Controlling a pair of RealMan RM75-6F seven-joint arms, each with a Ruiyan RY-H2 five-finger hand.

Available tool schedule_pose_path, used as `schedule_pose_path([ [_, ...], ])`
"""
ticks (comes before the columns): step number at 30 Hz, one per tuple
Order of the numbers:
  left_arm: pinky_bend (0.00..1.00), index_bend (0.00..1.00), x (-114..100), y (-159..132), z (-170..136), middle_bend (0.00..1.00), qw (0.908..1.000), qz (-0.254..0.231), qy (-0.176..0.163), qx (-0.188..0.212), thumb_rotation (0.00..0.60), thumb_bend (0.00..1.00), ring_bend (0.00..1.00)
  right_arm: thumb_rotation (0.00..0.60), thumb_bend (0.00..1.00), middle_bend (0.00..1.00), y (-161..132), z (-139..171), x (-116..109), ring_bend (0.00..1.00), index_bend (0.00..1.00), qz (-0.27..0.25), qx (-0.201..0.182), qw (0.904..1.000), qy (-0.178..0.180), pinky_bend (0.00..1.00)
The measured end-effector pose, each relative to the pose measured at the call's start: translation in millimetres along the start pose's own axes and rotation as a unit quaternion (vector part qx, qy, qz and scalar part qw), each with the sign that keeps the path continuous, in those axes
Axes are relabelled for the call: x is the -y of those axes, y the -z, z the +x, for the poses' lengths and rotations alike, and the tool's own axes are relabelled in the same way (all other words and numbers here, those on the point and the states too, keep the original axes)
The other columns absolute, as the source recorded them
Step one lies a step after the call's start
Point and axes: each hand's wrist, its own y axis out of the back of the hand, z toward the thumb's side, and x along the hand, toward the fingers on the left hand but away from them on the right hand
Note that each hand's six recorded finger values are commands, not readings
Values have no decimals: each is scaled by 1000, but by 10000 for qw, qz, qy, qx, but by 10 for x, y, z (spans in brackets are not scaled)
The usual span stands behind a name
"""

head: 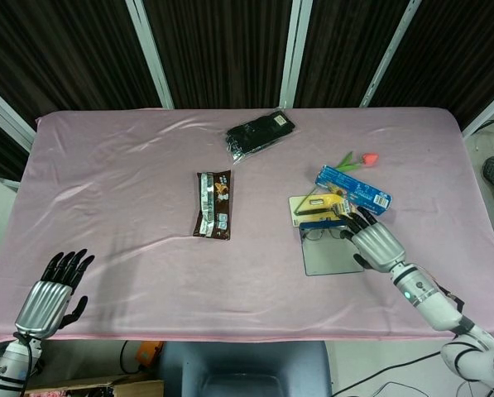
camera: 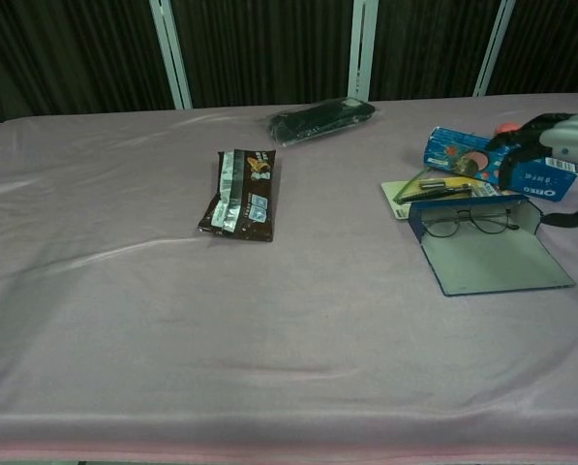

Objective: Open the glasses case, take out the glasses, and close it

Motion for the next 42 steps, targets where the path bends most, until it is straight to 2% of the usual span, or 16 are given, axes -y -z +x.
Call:
schedule_pose_path([
  [6,0,0,5,6,11,0,10000,8,3,-22,600,413,0,600,417,188,-85,-537,-164,140,480,-180,285,9989,323,0],
  [12,0,0,15,1,17,0,10000,26,25,-11,600,413,0,600,417,188,-244,-827,-136,140,485,14,297,9995,139,0],
  [18,0,0,13,-4,13,0,10000,41,28,-1,600,413,0,600,417,188,-292,-897,-16,140,500,215,304,9992,-110,0],
  [31,0,0,15,-4,15,0,10000,68,22,-4,600,413,0,600,420,188,-153,-866,114,140,557,279,431,9982,-312,0],
  [42,0,0,28,-27,25,0,9999,129,38,44,600,420,0,600,470,188,-138,-889,150,140,609,283,459,9978,-394,0],
])
